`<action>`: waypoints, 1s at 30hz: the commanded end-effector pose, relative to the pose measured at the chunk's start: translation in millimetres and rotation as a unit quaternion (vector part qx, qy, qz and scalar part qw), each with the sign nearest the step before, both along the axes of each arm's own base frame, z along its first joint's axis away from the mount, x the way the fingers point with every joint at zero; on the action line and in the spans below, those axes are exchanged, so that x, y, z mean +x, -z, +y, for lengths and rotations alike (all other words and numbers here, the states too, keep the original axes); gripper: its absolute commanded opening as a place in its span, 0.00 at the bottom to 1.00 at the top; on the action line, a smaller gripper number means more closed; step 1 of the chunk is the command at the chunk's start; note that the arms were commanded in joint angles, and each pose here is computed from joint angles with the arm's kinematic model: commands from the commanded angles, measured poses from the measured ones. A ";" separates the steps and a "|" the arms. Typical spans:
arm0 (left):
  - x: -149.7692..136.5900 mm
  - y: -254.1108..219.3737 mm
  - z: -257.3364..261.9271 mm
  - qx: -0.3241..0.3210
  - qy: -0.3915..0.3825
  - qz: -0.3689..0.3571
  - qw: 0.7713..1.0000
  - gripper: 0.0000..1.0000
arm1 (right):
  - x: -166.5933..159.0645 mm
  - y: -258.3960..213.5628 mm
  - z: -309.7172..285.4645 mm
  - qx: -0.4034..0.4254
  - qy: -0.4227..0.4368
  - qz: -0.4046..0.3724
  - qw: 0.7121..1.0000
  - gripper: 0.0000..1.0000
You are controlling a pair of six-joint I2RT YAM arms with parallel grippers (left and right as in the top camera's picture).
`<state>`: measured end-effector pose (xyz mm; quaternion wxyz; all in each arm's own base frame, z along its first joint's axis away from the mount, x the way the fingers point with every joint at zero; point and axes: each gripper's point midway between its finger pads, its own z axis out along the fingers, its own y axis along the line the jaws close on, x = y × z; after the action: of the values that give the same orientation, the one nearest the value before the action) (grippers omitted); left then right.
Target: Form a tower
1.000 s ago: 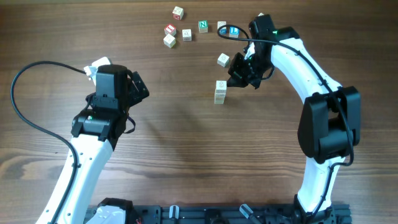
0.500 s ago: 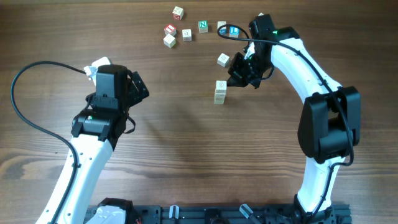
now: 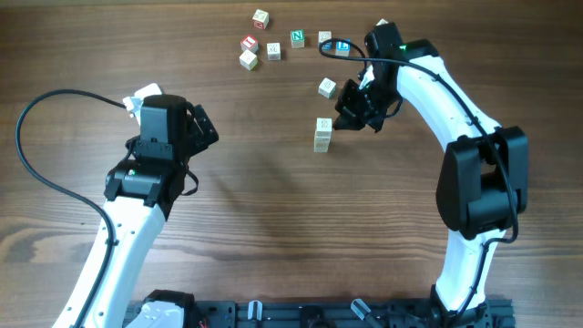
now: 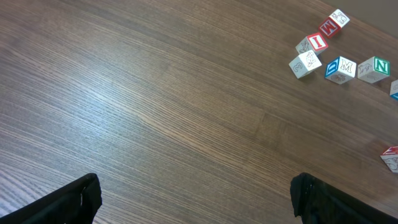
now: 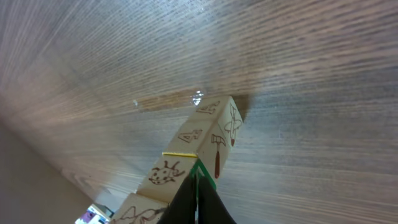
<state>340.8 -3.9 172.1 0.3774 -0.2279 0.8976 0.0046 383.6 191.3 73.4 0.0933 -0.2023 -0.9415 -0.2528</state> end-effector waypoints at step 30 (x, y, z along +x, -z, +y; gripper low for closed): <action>0.9 -4.0 1.4 -0.006 -0.005 -0.007 1.000 1.00 | 50.3 -44.0 -72.5 -0.105 0.007 -0.139 0.985 0.27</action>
<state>340.8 -3.9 172.1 0.3774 -0.2279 0.8976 0.0046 411.5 130.9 66.0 0.0310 -0.2270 -0.9544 -0.1915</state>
